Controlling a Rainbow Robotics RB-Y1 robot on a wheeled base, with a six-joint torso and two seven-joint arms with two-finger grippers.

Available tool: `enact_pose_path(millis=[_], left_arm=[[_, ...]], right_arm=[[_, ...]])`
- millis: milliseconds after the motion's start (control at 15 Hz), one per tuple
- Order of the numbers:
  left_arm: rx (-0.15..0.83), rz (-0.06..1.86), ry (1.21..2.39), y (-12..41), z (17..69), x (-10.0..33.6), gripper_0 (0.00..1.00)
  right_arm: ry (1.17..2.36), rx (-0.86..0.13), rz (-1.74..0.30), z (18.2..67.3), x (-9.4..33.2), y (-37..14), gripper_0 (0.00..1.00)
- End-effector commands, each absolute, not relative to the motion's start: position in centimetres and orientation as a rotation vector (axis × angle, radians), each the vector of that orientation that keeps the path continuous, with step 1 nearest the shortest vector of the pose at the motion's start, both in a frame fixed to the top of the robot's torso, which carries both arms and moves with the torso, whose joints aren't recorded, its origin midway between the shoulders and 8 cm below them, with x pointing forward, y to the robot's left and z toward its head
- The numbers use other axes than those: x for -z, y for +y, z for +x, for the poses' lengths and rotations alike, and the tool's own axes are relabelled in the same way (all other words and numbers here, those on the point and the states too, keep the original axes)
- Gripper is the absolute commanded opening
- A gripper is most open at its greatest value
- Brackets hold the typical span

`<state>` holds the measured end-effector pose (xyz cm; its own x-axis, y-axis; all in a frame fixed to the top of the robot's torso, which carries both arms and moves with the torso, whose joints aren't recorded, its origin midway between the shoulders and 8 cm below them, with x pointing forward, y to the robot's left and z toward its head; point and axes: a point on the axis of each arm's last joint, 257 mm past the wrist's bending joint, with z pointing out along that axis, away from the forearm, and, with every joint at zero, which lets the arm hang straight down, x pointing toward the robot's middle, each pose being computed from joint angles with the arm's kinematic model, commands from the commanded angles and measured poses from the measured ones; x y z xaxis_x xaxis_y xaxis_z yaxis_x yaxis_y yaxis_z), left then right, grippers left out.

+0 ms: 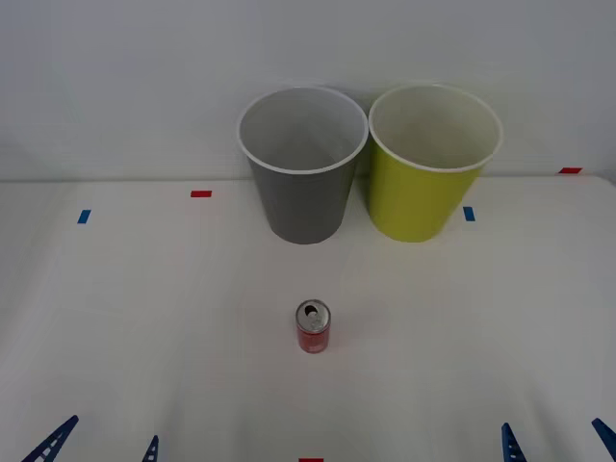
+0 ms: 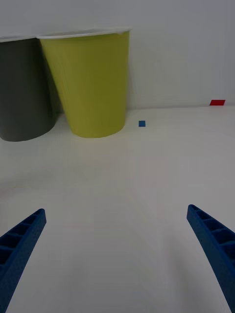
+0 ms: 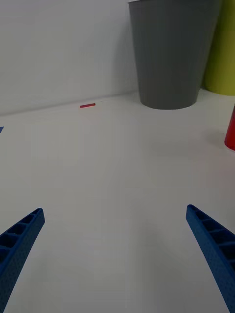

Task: Put cans in the gray bin and PET bottles in the light green bin.

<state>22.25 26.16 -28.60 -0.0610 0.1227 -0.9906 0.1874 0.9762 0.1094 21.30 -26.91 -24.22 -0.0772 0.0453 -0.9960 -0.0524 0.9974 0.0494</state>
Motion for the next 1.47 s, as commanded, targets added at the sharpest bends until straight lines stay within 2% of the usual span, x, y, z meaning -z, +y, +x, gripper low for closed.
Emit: enact_pose_path(millis=[67, 400, 867, 1467], left_arm=[[0.131, 0.385, 1.556, 25.0, 23.6, 28.0, 1.0], [0.263, 0.546, 1.494, 21.1, 25.8, 28.0, 1.0], [0.436, 0.67, 1.404, 14.1, 29.8, 29.0, 1.0], [0.469, 0.696, 1.387, 9.4, 34.7, 29.0, 1.0]], right_arm=[[1.646, -0.081, -0.005, 21.3, 24.2, -26.9, 1.0], [1.646, -0.081, -0.005, 21.3, 24.2, -26.9, 1.0], [1.646, -0.081, -0.005, 21.3, 24.2, -26.9, 1.0], [1.646, -0.081, -0.005, 21.3, 24.2, -26.9, 1.0]])
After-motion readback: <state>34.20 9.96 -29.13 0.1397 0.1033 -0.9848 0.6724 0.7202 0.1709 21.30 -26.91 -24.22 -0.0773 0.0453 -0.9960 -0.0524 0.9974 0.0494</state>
